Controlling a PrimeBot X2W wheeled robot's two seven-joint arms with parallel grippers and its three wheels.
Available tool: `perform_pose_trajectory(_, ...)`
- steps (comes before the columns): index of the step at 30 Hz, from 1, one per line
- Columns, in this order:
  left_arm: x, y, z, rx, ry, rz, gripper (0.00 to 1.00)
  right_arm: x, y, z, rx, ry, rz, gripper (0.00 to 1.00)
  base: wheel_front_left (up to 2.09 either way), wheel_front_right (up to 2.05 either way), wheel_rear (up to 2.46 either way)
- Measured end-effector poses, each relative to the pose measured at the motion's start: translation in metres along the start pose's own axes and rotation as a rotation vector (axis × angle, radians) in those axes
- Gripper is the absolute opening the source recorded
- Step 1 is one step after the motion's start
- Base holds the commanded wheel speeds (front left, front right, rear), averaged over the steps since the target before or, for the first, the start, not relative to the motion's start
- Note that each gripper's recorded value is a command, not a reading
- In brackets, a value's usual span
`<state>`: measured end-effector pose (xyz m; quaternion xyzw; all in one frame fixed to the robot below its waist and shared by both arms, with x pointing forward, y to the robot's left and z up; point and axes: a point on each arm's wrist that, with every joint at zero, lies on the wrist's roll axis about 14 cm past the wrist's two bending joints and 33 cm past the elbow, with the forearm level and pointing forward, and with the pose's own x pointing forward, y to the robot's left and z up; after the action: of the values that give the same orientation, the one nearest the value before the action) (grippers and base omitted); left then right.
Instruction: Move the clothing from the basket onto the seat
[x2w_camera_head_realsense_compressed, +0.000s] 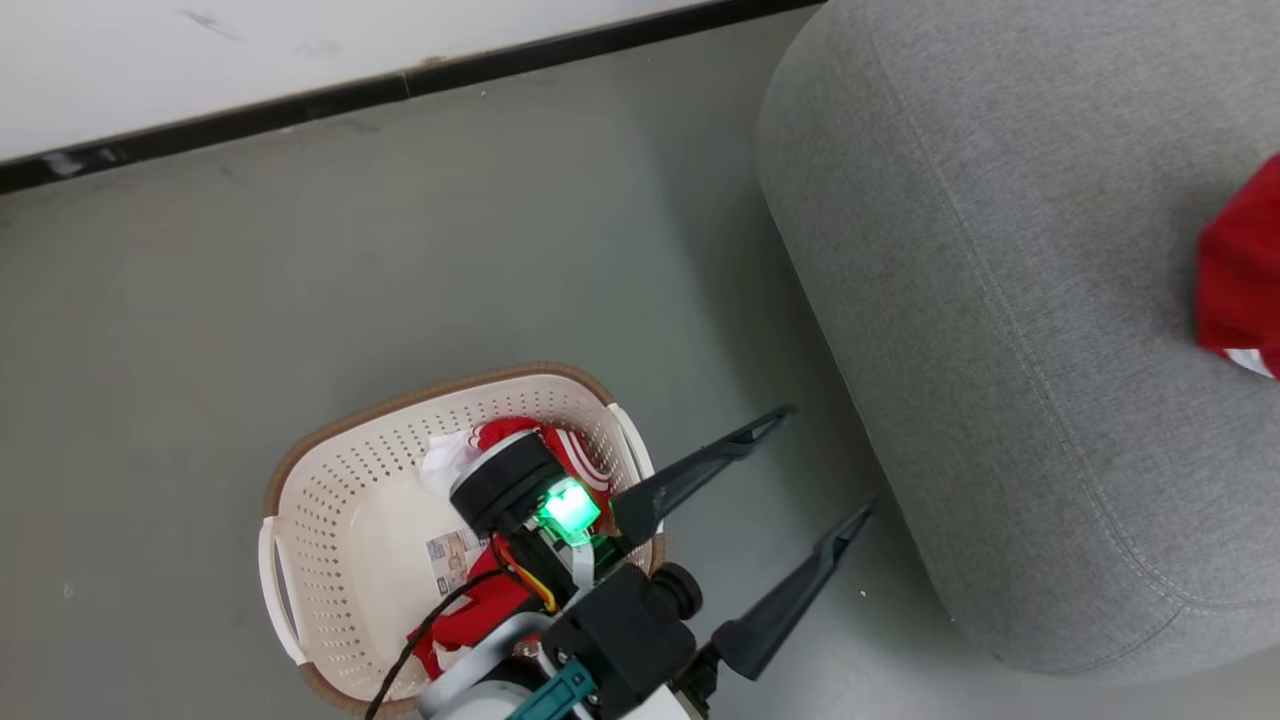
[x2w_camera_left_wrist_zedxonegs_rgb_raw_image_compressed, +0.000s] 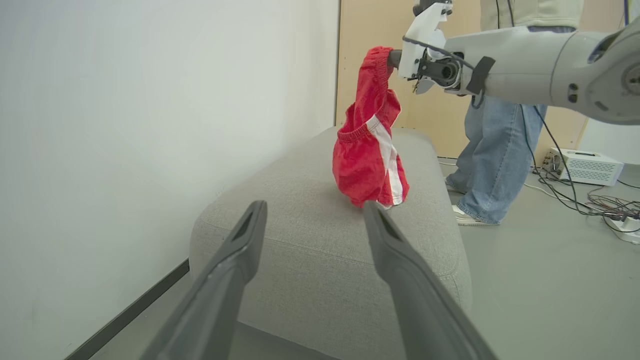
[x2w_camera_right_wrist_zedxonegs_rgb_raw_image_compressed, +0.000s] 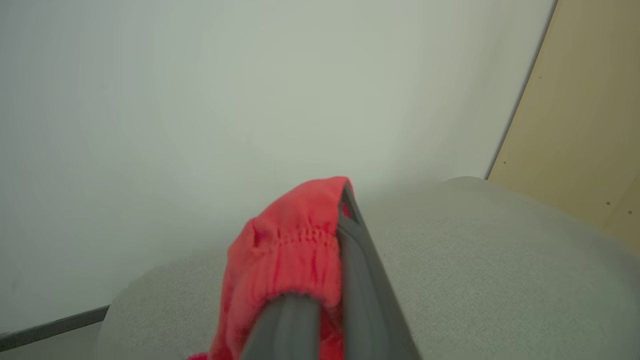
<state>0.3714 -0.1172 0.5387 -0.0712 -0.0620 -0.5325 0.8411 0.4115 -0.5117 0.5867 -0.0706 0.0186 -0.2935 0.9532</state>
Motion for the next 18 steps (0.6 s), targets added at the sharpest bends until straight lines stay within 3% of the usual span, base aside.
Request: perform_pose_trajectory(18,0.009,-0.004,-0.022,-0.048,0.015,-0.067,1.00,-0.009,0.051,-0.110,-0.006,0.226,0.049,0.00,0.00,0.00,0.00)
